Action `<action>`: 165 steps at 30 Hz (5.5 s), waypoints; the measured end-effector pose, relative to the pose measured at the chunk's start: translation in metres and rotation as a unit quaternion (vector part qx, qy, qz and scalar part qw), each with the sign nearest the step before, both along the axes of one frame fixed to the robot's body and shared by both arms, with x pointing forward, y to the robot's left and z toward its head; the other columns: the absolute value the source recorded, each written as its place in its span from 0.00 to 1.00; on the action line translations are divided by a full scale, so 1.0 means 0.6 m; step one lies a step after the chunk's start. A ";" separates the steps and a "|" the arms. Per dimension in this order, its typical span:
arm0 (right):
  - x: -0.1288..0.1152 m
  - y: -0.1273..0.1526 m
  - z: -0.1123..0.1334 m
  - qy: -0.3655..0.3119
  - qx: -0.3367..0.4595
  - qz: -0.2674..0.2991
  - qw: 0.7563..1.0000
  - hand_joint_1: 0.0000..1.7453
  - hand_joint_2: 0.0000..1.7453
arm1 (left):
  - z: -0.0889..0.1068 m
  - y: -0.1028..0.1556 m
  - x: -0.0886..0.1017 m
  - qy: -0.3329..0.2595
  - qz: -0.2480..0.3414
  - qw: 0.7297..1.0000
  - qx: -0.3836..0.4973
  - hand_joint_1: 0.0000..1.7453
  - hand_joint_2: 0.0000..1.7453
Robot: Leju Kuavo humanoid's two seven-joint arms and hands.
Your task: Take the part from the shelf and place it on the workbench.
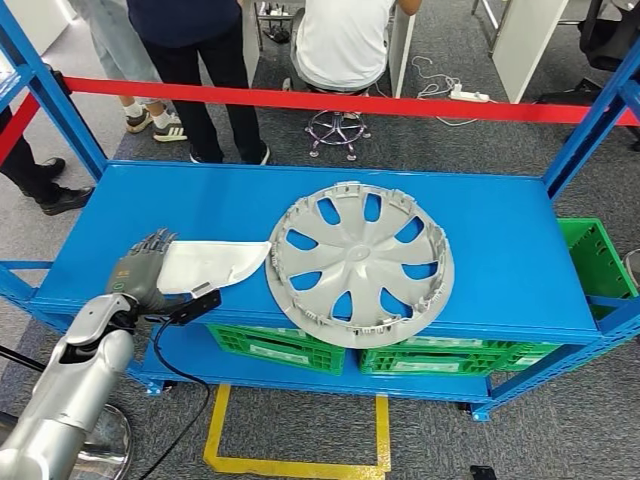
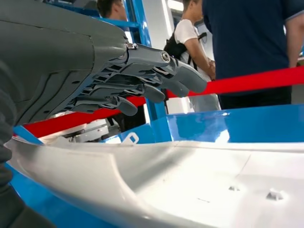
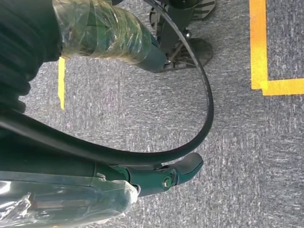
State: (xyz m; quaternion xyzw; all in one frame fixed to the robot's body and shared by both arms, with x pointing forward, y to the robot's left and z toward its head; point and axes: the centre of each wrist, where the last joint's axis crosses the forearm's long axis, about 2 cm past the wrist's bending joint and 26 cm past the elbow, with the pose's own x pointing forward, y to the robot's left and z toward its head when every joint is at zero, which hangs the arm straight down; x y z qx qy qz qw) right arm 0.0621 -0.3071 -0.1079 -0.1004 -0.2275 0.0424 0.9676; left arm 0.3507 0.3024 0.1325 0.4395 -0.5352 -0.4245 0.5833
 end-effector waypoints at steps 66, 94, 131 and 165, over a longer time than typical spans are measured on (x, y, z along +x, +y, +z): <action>-0.045 0.007 -0.006 -0.014 0.062 -0.074 0.995 0.00 1.00 | 0.043 -0.133 -0.205 -0.272 -0.168 0.929 -0.186 1.00 1.00; -0.054 -0.001 -0.007 -0.027 0.098 -0.109 0.989 0.00 1.00 | 0.033 -0.155 -0.269 -0.286 -0.177 0.914 -0.227 1.00 1.00; -0.052 0.003 -0.007 -0.038 0.106 -0.125 0.986 0.00 1.00 | 0.039 -0.157 -0.270 -0.293 -0.173 0.910 -0.239 1.00 1.00; -0.048 0.011 -0.007 -0.039 0.110 -0.125 0.985 0.00 1.00 | 0.044 -0.164 -0.250 -0.283 -0.169 0.904 -0.272 1.00 1.00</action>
